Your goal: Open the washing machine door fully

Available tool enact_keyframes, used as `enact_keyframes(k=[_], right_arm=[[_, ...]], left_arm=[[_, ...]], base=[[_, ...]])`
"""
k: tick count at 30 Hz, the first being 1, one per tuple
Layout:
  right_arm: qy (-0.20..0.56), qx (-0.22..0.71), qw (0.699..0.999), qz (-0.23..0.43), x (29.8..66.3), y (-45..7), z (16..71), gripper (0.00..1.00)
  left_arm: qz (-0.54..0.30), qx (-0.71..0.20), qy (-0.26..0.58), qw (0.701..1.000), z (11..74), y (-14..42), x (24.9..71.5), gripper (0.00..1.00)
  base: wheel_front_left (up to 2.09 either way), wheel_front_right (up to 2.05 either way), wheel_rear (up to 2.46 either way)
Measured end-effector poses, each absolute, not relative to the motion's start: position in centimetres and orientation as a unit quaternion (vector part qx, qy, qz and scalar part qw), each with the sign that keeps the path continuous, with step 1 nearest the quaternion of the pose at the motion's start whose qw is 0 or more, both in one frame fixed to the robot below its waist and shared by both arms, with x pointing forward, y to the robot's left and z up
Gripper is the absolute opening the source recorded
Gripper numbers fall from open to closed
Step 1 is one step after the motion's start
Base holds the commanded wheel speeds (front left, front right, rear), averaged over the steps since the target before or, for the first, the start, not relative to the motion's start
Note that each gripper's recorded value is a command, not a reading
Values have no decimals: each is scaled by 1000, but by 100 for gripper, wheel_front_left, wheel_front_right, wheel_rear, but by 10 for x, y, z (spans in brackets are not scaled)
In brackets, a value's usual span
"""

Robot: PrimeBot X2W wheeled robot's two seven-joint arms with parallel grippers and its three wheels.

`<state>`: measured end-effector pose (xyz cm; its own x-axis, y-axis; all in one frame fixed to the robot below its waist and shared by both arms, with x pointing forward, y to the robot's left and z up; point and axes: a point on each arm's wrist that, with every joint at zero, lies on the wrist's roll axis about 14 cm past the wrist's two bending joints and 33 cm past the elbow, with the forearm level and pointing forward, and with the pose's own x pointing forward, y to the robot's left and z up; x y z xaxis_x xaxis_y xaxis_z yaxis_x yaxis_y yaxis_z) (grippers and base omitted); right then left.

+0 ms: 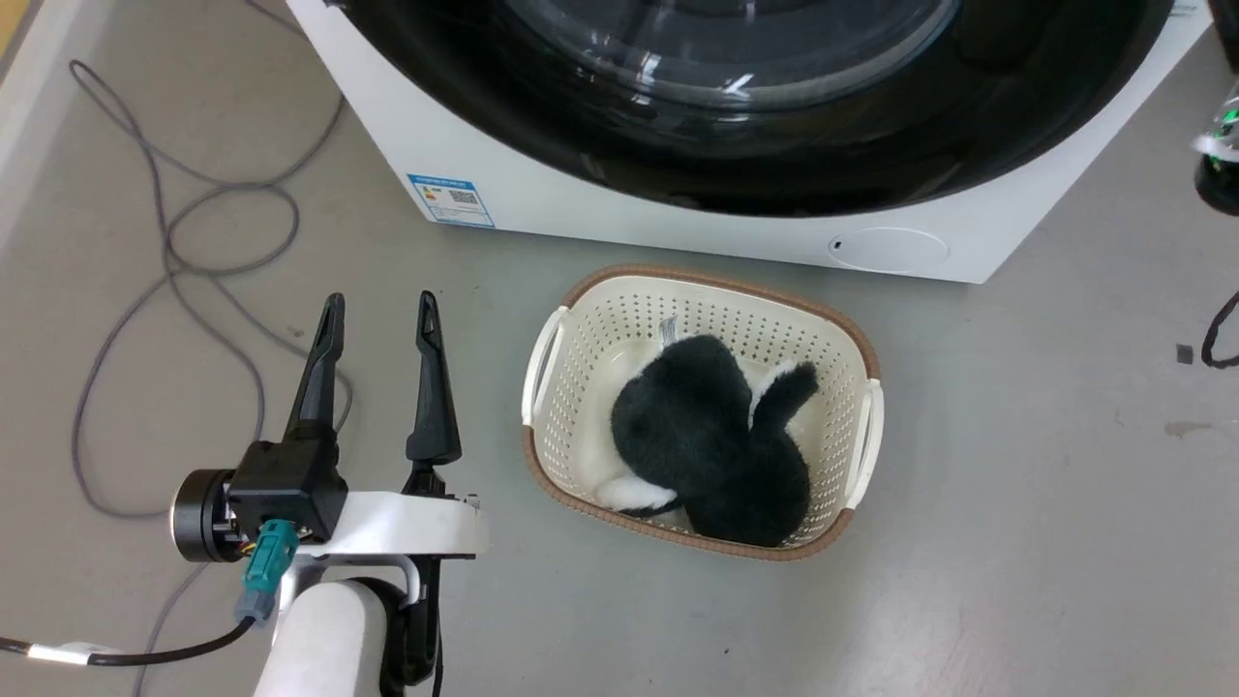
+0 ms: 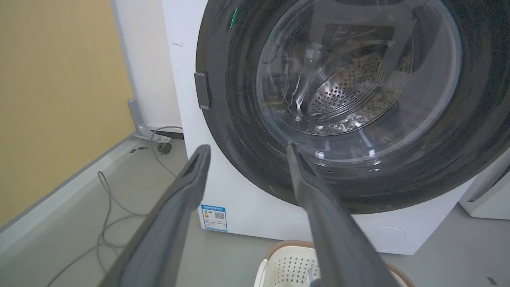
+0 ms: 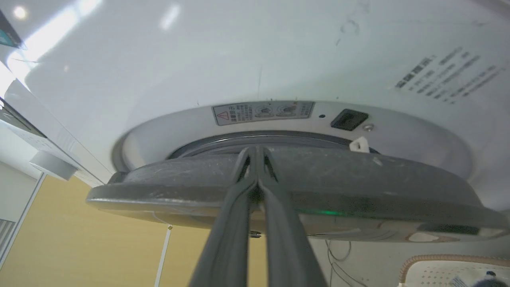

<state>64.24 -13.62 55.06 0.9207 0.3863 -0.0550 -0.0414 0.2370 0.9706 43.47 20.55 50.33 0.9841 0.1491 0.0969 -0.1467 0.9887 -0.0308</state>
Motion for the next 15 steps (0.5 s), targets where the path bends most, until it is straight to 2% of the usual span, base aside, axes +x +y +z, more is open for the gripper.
enact_keyframes(k=[15], right_arm=[[172,594,768,166,618,-126,552,0]], left_arm=[[64,-13,-59,996,511,199,434,100]], base=[[0,0,0]])
